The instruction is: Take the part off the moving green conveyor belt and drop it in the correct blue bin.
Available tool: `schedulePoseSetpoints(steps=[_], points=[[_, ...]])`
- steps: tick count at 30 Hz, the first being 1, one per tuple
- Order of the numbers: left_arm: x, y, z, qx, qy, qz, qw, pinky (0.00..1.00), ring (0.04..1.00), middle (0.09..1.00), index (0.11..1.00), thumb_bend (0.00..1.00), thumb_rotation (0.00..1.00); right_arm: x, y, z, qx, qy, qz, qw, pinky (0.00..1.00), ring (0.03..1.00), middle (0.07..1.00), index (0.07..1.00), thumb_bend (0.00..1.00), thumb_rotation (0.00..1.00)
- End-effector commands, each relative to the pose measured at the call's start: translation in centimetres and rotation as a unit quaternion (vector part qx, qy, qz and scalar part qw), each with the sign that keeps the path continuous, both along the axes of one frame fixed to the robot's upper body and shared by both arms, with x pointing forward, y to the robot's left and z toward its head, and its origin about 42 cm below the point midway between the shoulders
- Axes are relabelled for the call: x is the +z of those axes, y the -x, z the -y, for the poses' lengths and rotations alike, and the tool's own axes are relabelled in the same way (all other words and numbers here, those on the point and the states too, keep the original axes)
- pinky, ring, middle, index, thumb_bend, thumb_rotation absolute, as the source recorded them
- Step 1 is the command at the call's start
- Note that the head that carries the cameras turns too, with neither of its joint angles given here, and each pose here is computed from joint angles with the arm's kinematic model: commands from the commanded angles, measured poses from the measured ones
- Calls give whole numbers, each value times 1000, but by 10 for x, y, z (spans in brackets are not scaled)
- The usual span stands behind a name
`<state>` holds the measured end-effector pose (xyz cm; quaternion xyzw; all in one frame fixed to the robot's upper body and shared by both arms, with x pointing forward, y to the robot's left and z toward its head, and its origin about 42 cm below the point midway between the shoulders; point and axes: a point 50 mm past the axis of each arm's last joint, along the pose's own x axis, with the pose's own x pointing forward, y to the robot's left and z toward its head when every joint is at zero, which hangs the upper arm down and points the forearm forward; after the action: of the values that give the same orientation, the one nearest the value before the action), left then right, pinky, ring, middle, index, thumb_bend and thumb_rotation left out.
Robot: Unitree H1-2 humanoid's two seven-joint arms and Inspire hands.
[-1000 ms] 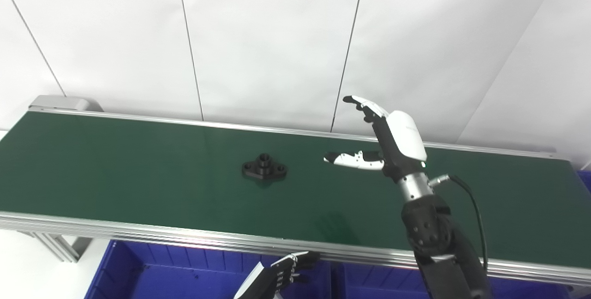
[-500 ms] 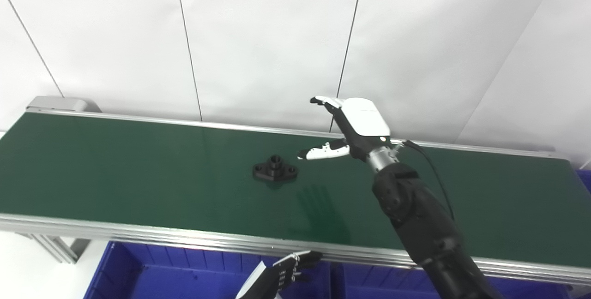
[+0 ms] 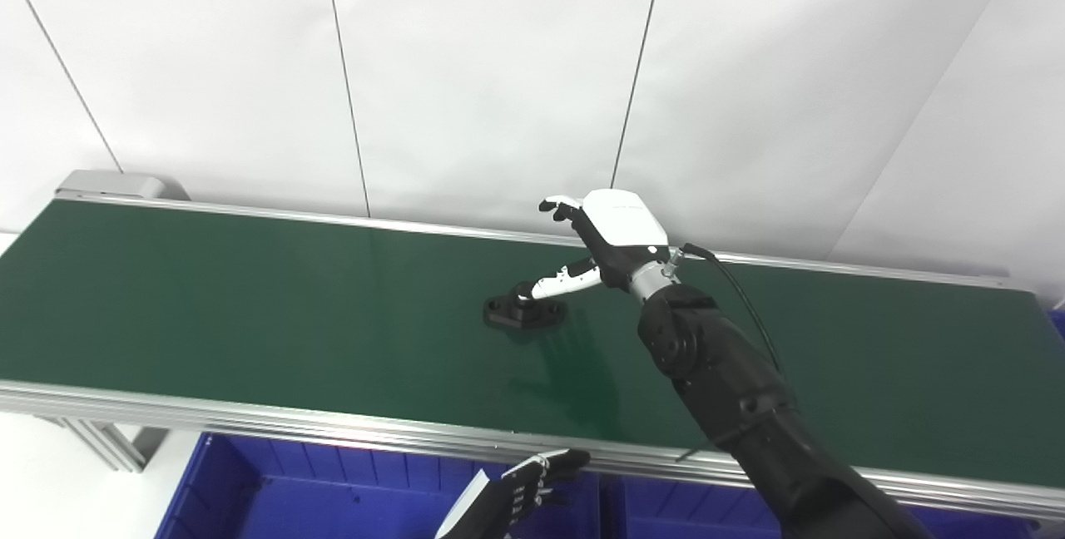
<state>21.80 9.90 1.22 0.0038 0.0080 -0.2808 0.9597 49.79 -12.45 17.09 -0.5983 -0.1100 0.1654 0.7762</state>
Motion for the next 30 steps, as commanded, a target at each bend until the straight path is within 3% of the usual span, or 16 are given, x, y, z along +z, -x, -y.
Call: schedulePoseSetpoints(steps=[1,17,25,27,30], points=[[13,-3,9,0,11,35,999,774,861,869,813,864,543,31,-15,-10,-3,-1,38,999,573,718,790,836,963,643],[16,0,6,0,12,41,999,765,855,869,818,859,538,2,-16,-3,-34,46,-15,998,571,707,783,819,966,597],[18,2,2,-1,7,32,999,776,865,875,827,864,541,-14,-11,6,-37,71,-55,995,533,676,729,753,951,562],[18,3,1,-1,7,28,1000,780,869,875,827,865,536,-18,-10,7,-42,88,-70,993,445,575,665,741,926,540],[19,4,-1,-1,4,25,1000,787,876,878,830,871,540,-19,-10,5,-50,116,-99,987,396,508,607,720,856,460]])
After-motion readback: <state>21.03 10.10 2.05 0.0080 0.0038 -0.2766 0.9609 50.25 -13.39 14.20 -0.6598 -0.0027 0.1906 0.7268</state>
